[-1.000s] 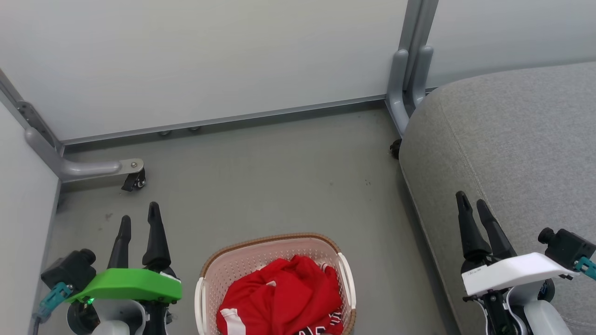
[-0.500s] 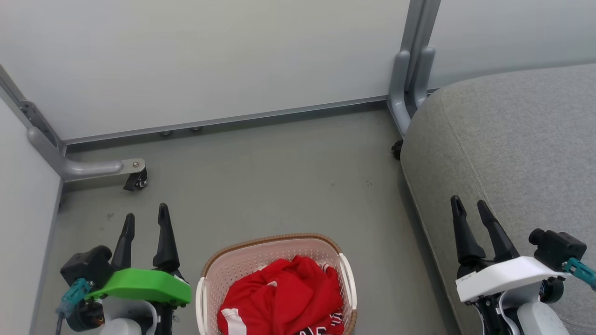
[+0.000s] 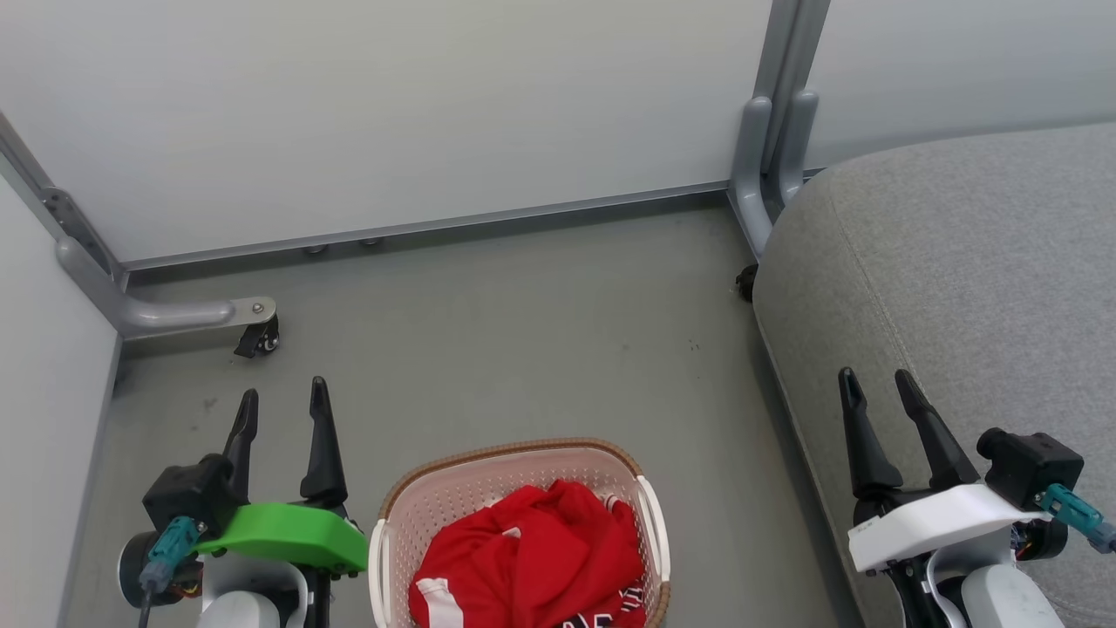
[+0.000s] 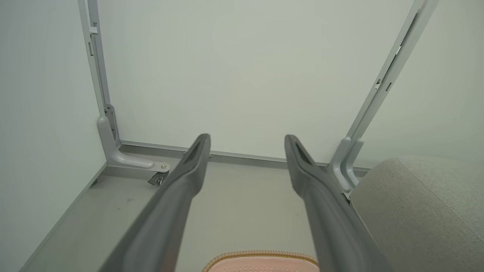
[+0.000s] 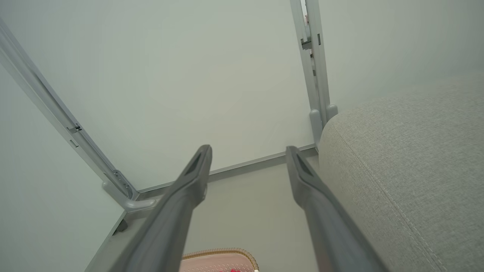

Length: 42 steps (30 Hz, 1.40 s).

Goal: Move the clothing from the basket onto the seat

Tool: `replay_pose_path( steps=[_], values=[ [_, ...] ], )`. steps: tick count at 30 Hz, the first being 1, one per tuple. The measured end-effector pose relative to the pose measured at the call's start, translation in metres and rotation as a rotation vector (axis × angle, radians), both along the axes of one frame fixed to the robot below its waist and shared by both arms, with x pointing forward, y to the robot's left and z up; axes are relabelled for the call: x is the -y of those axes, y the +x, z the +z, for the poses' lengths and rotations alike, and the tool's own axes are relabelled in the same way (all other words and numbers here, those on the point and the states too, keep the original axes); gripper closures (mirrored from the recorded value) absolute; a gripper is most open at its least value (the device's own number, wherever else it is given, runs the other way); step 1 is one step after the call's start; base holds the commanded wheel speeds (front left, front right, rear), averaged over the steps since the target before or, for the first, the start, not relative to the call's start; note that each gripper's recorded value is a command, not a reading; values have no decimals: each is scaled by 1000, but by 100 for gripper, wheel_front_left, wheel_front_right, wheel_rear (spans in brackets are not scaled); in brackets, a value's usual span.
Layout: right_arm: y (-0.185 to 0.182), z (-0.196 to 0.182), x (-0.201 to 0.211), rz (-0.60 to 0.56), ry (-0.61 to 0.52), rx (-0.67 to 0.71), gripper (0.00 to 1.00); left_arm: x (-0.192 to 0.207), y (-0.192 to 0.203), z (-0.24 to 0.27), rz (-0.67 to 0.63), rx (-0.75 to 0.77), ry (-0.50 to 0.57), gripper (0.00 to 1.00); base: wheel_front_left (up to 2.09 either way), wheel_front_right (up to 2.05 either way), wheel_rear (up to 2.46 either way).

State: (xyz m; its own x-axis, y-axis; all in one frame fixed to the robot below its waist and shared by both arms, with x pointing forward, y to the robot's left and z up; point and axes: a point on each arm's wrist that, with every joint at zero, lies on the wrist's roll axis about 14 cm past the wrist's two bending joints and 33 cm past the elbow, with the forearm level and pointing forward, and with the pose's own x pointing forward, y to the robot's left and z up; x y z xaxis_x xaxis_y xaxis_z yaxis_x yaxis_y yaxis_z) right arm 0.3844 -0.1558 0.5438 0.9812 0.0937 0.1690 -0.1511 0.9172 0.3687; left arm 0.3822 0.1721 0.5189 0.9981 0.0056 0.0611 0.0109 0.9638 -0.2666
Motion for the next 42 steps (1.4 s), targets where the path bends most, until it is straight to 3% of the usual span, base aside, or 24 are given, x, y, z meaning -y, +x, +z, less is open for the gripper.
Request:
replay_pose_path(
  steps=[17,32,42],
  values=[
    [0,-1,-4,-1,-156,24,0,5,-1,-1,-23,20,134,0,0,0,0],
    [1,-1,-8,4,-251,44,0,9,-3,-2,-46,35,171,0,0,0,0],
    [1,-5,-6,-1,-216,29,0,9,-3,-4,-49,34,149,0,0,0,0]
  ],
)
